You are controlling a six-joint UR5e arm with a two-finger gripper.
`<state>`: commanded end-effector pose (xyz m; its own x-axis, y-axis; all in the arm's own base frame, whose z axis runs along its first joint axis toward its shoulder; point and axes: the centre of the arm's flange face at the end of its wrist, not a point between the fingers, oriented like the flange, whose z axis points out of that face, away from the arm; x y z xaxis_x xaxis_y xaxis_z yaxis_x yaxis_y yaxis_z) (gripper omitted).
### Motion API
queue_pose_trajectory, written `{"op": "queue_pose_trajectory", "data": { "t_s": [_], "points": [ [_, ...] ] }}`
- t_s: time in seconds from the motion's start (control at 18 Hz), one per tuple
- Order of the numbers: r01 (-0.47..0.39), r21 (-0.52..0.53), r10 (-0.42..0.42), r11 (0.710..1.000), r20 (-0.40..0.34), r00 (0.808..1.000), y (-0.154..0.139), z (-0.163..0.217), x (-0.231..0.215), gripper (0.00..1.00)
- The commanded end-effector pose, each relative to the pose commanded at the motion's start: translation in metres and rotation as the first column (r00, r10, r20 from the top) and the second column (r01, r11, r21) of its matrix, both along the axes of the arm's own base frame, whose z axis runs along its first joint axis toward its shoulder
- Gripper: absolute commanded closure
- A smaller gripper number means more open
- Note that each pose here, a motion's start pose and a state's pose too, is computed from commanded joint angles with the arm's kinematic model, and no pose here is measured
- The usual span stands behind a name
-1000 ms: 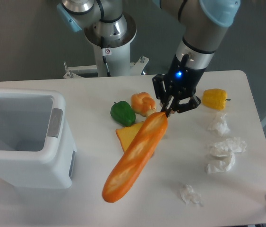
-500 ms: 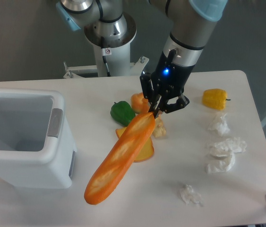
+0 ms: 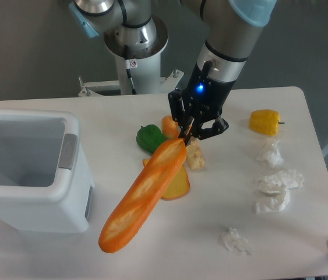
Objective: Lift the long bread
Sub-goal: 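Carry the raised baguette toward the white bin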
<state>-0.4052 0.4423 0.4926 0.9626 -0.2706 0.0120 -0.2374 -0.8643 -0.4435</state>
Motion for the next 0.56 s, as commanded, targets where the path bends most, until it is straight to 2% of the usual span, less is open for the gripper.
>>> {"op": "queue_pose_trajectory", "data": {
  "t_s": [0.56],
  "points": [
    [-0.007, 0.032, 0.006, 0.999, 0.016, 1.000, -0.0068, 0.0049, 0.0075, 1.00]
  ]
}}
